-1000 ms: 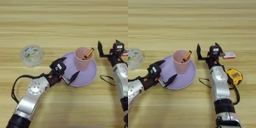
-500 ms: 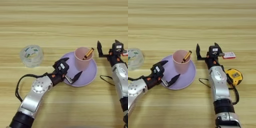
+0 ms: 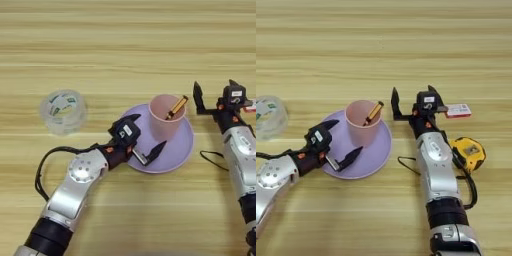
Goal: Move the objects on the table
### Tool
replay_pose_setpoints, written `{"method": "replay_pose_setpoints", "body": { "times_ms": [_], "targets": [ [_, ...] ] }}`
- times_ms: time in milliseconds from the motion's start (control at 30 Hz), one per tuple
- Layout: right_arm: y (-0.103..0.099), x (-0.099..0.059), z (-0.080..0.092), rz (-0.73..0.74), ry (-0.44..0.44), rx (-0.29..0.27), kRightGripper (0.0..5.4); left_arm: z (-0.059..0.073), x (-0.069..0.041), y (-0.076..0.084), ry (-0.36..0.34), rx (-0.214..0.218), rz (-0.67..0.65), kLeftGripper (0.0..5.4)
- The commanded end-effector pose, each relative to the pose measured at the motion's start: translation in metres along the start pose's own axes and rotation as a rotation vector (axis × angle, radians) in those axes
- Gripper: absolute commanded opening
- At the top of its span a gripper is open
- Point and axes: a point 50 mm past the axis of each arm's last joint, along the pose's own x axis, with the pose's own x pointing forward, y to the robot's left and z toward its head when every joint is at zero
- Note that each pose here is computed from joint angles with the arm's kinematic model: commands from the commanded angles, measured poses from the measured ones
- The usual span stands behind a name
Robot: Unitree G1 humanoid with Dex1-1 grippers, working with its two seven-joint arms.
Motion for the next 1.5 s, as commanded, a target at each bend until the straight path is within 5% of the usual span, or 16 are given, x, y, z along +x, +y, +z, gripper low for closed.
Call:
{"method": "replay_pose_setpoints", "body": {
  "times_ms": [33,500,1500],
  "targets": [
    [0.002,0.004,0.005,0.005,-0.019,0.003,5.39,0.004,0.004,-0.001,-0.007,0.032,-0.018,5.40],
    [0.003,0.004,0.005,0.008,-0.019,0.001,5.39,0.007,0.010,-0.008,-0.021,0.034,-0.046,5.40],
    [0.004,0.002,0.006,0.024,-0.024,-0.004,5.39,-0.006,0.034,0.011,-0.018,-0.047,0.085,5.40]
  ]
}}
